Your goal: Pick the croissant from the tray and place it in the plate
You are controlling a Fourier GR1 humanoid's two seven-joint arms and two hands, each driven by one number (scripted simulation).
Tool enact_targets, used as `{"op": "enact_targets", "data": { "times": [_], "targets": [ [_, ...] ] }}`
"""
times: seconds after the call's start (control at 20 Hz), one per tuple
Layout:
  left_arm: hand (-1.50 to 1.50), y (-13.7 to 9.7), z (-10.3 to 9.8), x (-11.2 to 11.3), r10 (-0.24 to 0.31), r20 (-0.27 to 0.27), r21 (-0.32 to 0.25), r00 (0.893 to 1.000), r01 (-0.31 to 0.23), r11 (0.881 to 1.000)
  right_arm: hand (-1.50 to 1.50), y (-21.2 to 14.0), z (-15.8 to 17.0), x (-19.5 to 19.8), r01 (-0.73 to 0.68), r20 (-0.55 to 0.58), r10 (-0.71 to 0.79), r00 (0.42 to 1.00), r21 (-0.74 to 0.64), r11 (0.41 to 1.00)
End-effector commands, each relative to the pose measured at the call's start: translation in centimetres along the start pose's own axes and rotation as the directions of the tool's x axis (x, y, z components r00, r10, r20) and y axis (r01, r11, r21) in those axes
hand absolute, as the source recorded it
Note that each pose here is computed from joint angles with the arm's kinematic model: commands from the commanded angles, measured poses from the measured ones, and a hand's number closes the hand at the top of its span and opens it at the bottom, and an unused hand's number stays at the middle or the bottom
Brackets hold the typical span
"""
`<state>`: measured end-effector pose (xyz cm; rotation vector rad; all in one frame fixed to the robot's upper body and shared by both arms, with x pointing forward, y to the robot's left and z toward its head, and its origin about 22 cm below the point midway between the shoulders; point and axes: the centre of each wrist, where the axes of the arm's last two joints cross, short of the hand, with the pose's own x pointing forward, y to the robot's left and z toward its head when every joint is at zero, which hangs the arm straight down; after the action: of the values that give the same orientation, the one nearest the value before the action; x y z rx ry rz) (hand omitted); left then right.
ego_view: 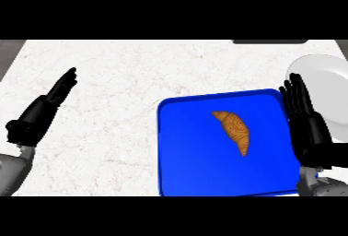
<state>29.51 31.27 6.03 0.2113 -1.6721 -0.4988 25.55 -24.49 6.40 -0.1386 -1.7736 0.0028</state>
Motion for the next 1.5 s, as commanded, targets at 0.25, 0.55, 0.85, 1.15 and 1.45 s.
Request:
{"op": "enact_targets", "data": {
  "times": [0.25, 0.55, 0.85, 1.15, 1.45],
  "targets": [
    [0.0, -4.7, 1.6, -3.6, 0.197, -0.259, 0.142, 0.945, -0.165, 0.976, 1.5, 6.6, -0.7, 2.8, 0.019, -0.008, -0.021, 1.0, 0.776, 0.63],
    [0.0, -9.1, 2.0, -4.1, 0.311, -0.361, 0.213, 0.879, -0.247, 0.945, 1.5, 1.1, -4.2, 3.1, -0.614, 0.571, 0.265, 0.777, 0.593, 0.52],
    [0.0, -9.6, 1.7, -2.8, 0.312, -0.358, 0.221, 0.88, -0.245, 0.944, -1.5, -1.2, -4.6, -2.9, -0.112, 0.213, -0.12, 0.97, 0.824, 0.555],
    [0.0, -9.8, 2.2, -3.7, 0.298, -0.38, 0.24, 0.876, -0.217, 0.946, -1.5, -3.1, -9.1, 0.1, -0.518, 0.505, 0.12, 0.855, 0.815, 0.258],
    [0.0, -8.9, 2.8, -3.6, 0.3, -0.391, 0.255, 0.87, -0.211, 0.944, -1.5, 0.6, -11.7, 2.9, -0.761, 0.724, 0.25, 0.643, 0.642, 0.098]
  ]
}}
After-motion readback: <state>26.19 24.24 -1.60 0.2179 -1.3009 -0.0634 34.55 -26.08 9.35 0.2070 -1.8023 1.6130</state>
